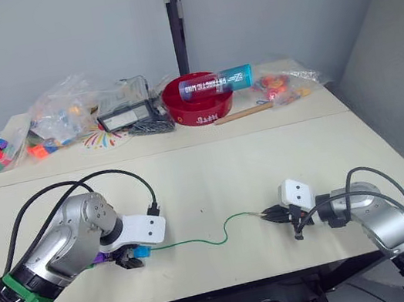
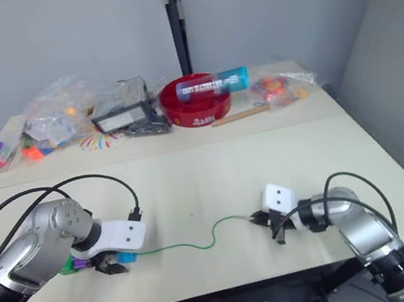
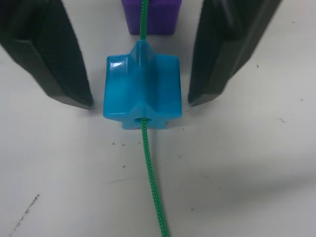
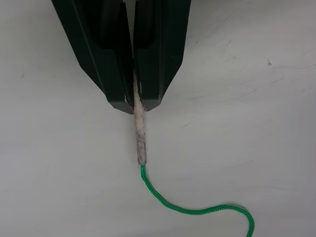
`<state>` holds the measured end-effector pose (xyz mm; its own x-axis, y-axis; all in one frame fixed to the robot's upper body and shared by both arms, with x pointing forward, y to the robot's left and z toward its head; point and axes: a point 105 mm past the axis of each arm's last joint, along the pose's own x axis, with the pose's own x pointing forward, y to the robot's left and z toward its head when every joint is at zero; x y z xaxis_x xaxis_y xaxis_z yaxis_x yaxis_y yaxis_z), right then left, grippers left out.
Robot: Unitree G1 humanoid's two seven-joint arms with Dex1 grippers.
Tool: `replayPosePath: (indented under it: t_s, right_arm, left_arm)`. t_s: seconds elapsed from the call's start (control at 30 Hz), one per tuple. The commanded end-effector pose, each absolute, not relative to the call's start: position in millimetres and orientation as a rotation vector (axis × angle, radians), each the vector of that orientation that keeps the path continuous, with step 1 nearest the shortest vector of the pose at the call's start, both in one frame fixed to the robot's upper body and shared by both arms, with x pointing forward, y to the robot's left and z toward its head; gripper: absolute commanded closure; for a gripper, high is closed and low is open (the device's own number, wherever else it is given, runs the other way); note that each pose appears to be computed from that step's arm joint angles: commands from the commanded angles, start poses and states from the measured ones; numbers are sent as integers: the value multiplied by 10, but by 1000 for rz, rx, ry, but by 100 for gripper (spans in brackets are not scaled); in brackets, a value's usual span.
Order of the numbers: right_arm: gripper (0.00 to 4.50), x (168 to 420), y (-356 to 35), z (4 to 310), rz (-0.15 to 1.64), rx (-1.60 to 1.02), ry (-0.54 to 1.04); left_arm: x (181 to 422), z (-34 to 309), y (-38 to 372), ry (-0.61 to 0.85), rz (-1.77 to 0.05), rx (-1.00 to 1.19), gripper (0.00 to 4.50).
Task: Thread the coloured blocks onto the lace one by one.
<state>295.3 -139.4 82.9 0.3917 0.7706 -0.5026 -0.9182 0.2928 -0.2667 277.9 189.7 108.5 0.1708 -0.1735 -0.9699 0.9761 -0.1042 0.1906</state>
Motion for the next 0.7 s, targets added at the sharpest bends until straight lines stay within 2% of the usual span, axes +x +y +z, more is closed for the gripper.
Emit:
replayPosePath:
  t_s: [0.03, 0.07, 0.1, 0.3, 0.43, 0.7]
  right_arm:
    - [450, 2915, -1354, 795, 1173, -551, 313]
    - [450, 2918, -1365, 797, 1172, -554, 314]
    - [450, 2926, -1392, 801, 1168, -560, 317]
    - [450, 2990, -1705, 868, 1102, -597, 344]
    - [450, 2912, -2172, 873, 1013, -623, 422]
    - [450, 2825, -2659, 804, 875, -644, 501]
  left_arm:
    - [2803, 1014, 1951, 913, -1198, 1266, 281]
    - [2805, 1014, 1966, 916, -1196, 1267, 309]
    - [2812, 1014, 1988, 920, -1190, 1268, 311]
    - [2851, 1003, 2166, 956, -1153, 1280, 311]
    - [2884, 1020, 2516, 1025, -1077, 1300, 311]
    - [2884, 1019, 2744, 1052, -1013, 1297, 311]
